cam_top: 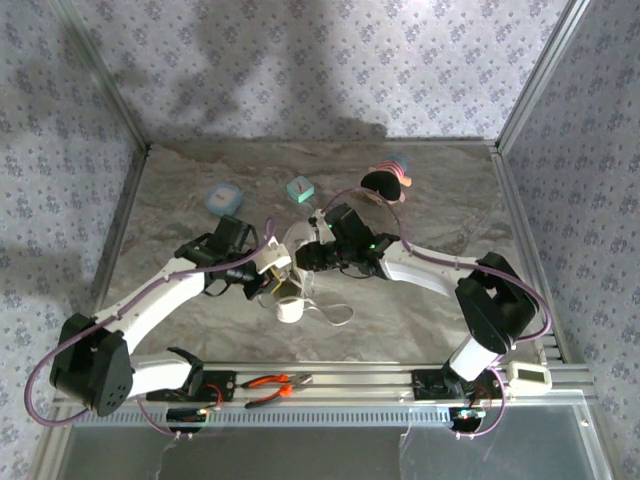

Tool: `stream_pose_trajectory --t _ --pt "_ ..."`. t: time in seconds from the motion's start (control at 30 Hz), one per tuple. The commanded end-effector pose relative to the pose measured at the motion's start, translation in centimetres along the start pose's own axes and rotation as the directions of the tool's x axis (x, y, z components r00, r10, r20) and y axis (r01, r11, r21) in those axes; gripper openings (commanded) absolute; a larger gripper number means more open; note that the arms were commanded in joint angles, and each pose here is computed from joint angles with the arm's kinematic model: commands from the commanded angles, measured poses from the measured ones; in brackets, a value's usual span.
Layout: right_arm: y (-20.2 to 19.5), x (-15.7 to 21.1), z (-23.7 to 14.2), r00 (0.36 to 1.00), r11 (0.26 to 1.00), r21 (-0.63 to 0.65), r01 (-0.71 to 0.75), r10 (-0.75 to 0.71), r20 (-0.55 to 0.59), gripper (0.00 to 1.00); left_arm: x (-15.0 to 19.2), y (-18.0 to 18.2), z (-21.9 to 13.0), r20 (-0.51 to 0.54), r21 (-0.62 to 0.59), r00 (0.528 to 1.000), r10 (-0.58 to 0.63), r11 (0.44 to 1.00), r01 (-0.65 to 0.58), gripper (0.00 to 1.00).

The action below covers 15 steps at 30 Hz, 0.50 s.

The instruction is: Tie the shoes

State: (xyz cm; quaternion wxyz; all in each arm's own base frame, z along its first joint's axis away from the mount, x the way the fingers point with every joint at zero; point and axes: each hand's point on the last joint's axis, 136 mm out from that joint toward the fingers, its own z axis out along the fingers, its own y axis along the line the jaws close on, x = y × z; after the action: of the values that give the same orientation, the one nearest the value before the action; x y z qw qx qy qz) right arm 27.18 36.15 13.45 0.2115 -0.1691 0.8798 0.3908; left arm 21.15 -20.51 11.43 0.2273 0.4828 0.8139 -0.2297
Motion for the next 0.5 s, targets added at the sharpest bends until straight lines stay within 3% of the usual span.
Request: stream_pose_trajectory --t 0.0,0.47 --pt "1.3 -0.7 -0.5 1.000 0.999 -0.030 -0.018 0.018 0.012 0.29 -0.9 -0.4 -0.2 0.044 0.016 0.998 0.040 0.999 -0.040 0.00" --pt "1.6 -0.5 -0.3 0.997 0.995 -0.063 -0.083 0.083 -0.006 0.27 -2.5 0.6 0.6 0.104 -0.060 0.986 0.132 0.990 -0.126 0.00"
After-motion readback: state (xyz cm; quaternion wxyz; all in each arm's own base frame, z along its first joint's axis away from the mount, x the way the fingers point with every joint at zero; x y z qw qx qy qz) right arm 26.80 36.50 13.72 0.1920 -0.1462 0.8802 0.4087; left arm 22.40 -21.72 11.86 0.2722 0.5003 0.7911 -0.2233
